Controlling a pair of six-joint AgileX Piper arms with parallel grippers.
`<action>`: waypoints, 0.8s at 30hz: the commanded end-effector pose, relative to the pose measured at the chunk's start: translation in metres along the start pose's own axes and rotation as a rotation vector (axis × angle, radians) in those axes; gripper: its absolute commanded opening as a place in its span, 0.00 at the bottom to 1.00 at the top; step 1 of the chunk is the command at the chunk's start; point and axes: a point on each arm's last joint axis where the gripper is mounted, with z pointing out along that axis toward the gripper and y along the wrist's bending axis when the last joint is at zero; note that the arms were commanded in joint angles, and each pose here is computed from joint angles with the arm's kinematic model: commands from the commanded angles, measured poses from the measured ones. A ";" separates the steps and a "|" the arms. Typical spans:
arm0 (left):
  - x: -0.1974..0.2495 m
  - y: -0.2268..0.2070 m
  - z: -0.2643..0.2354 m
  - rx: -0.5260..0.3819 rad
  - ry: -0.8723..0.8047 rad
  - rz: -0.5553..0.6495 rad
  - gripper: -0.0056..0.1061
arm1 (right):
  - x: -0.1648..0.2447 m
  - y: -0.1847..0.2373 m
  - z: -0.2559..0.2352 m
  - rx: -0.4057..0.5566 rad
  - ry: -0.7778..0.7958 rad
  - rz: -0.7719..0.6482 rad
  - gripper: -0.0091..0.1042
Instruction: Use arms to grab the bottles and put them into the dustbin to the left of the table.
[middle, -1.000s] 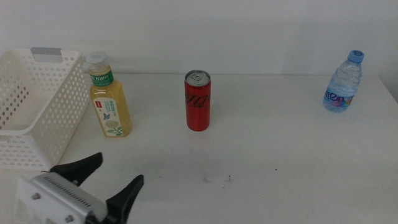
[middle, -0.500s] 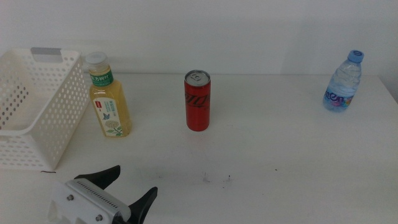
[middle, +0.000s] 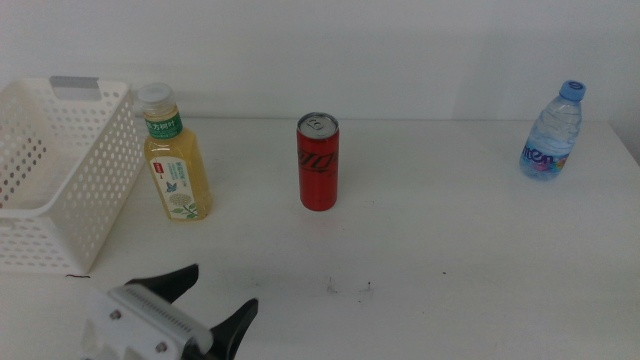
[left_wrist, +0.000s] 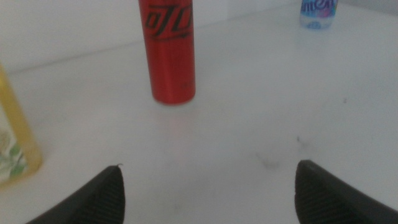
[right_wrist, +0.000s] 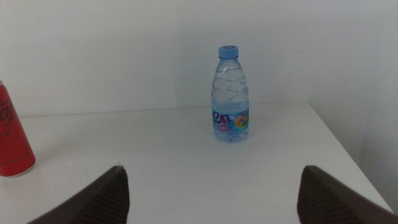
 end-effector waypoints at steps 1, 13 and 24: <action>-0.008 -0.002 0.008 0.017 -0.047 -0.017 0.89 | 0.000 0.000 0.000 0.005 -0.010 -0.013 0.80; -0.029 0.000 0.067 -0.019 -0.130 -0.008 0.89 | 0.000 0.000 0.000 0.005 -0.010 -0.013 0.80; -0.034 0.013 0.133 -0.039 -0.126 -0.004 0.89 | 0.000 0.000 0.000 0.005 -0.010 -0.013 0.80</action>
